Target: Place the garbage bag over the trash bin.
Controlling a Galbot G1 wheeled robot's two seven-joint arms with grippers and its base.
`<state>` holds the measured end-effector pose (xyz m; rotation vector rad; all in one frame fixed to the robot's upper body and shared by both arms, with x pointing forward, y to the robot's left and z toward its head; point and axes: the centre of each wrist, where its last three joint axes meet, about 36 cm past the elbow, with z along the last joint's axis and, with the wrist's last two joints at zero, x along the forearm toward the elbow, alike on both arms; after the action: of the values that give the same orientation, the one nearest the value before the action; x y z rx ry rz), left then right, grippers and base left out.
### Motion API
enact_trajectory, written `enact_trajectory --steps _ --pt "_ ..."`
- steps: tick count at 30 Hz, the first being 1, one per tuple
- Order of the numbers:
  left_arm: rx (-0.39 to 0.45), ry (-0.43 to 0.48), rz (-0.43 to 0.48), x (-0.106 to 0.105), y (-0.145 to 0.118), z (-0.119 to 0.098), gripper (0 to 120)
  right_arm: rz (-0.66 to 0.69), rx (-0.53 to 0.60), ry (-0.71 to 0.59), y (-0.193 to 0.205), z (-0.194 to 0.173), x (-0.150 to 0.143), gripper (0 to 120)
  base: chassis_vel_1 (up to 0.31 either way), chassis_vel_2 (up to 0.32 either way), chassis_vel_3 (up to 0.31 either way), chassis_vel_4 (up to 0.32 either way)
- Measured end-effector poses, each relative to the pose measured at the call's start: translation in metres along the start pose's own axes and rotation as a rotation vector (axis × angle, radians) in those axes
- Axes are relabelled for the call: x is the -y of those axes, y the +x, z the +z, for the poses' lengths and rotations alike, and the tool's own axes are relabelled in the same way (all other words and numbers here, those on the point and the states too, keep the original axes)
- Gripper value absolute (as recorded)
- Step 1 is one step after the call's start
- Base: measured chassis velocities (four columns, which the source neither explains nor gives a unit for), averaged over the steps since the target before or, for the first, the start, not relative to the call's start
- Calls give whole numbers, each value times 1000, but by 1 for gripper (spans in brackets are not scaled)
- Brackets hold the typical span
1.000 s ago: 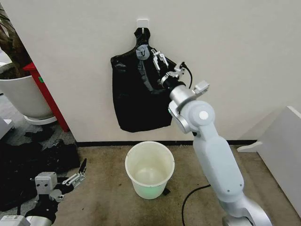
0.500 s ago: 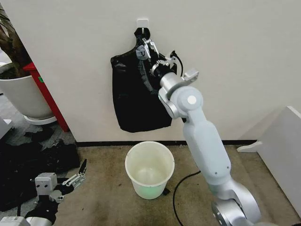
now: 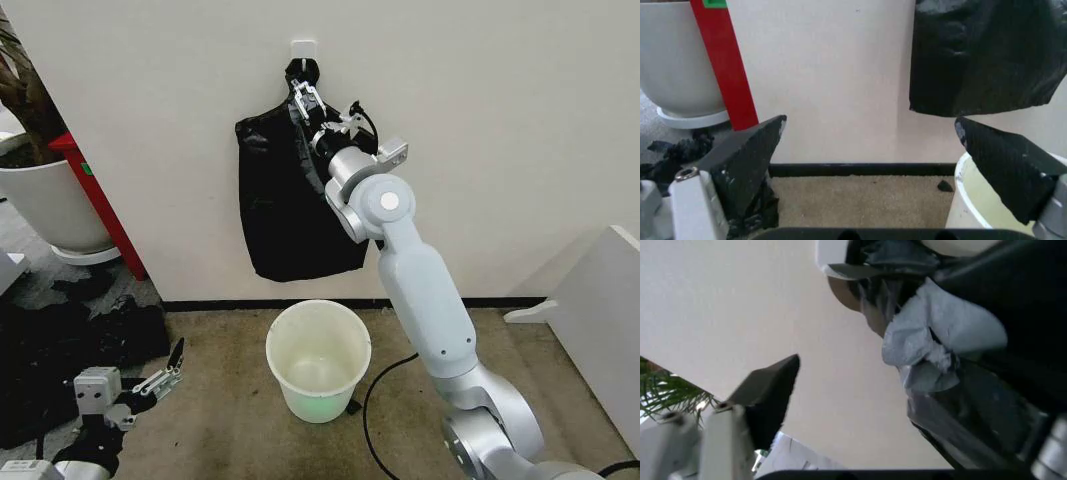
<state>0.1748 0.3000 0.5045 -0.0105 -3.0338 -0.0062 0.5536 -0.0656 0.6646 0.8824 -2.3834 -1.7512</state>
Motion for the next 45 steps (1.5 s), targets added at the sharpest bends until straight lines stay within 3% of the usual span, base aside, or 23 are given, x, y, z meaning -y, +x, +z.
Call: enact_trajectory --steps 6,9,11,22,39,45 --pt "0 1 0 0 0 0 100 -5 3 7 -1 -2 -2 60 0 0 0 0" --pt "0 2 0 0 0 0 100 -3 3 9 -2 -2 -1 55 0 0 0 0" --pt "0 3 0 0 0 0 100 1 1 4 -2 -2 -1 39 0 0 0 0" --pt "2 5 0 0 0 0 100 10 5 -80 0 -10 -1 0 0 0 0 0" --pt "5 10 -2 1 0 1 100 35 -13 -123 8 -10 2 0 0 0 0 0" --pt "7 11 -2 1 0 1 100 76 -17 -139 27 -6 17 0 0 0 0 0"
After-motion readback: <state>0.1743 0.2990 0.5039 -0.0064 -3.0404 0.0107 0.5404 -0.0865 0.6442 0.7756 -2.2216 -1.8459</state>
